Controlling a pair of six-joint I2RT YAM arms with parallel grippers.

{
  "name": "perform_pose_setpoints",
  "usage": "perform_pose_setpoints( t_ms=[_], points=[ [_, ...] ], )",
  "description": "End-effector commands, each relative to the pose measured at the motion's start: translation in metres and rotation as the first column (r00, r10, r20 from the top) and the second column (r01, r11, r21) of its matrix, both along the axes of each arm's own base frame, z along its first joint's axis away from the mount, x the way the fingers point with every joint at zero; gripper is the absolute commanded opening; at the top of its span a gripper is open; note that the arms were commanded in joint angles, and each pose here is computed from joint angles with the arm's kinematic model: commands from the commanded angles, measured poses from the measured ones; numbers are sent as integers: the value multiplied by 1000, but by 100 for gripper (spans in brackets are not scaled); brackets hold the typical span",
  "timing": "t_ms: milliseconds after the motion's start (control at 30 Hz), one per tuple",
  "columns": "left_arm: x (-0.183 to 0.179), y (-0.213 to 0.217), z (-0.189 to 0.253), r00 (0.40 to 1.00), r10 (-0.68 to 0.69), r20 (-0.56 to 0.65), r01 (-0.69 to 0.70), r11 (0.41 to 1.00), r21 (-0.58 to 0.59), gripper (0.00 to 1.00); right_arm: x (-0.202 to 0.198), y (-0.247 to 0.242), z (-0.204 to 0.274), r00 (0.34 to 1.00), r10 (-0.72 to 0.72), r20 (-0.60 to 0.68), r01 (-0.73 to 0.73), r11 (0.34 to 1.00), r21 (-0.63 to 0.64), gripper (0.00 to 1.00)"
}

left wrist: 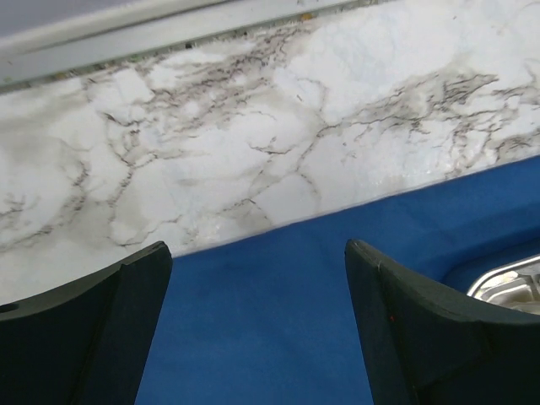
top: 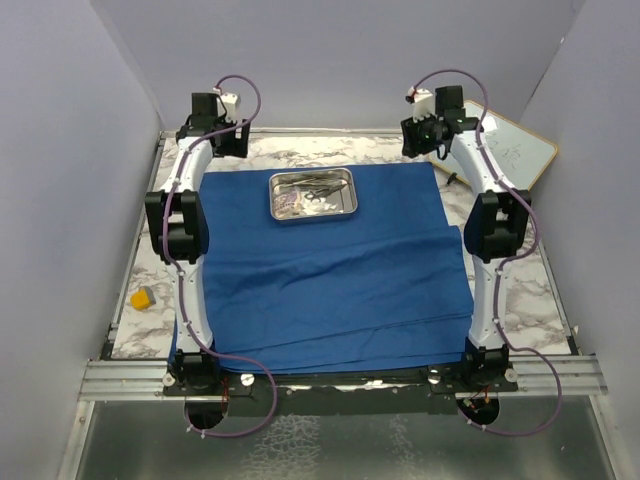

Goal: Open and lay out the surgical kit
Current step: Smooth out the surgical kit at the center of the board.

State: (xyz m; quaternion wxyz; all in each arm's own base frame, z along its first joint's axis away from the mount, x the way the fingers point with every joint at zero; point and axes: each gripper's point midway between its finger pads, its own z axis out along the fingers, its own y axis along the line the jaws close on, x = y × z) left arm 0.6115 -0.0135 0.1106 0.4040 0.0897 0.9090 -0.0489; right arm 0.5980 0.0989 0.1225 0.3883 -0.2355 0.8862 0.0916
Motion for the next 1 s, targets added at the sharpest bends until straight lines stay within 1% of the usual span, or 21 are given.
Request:
perform_pose_setpoints(
  t_ms=[0,133,233,400,633,833,967],
  points=[
    [-9,-3,79,990,-48,130,44,998,34,88,-24,7,40,997,60,43,-61,998,30,46],
    [-25,-2,81,991,-55,118,49,997,54,87,-44,6,38,997,77,19,-78,996,32,46],
    [-40,-1,75,993,-65,102,59,996,66,87,-59,9,34,996,87,8,-87,995,54,46],
    [-70,-2,47,995,-76,61,72,995,70,85,-75,16,17,995,99,-22,-96,990,103,46],
    [-99,-1,5,997,-76,15,75,995,69,84,-81,28,-8,989,129,-65,-118,981,153,46],
    [-107,-2,-22,997,-69,-19,70,996,60,84,-80,40,-24,985,150,-79,-137,979,151,46],
    [-108,-3,-33,997,-66,-36,68,996,50,84,-75,46,-41,985,143,-98,-130,984,123,46]
  ],
)
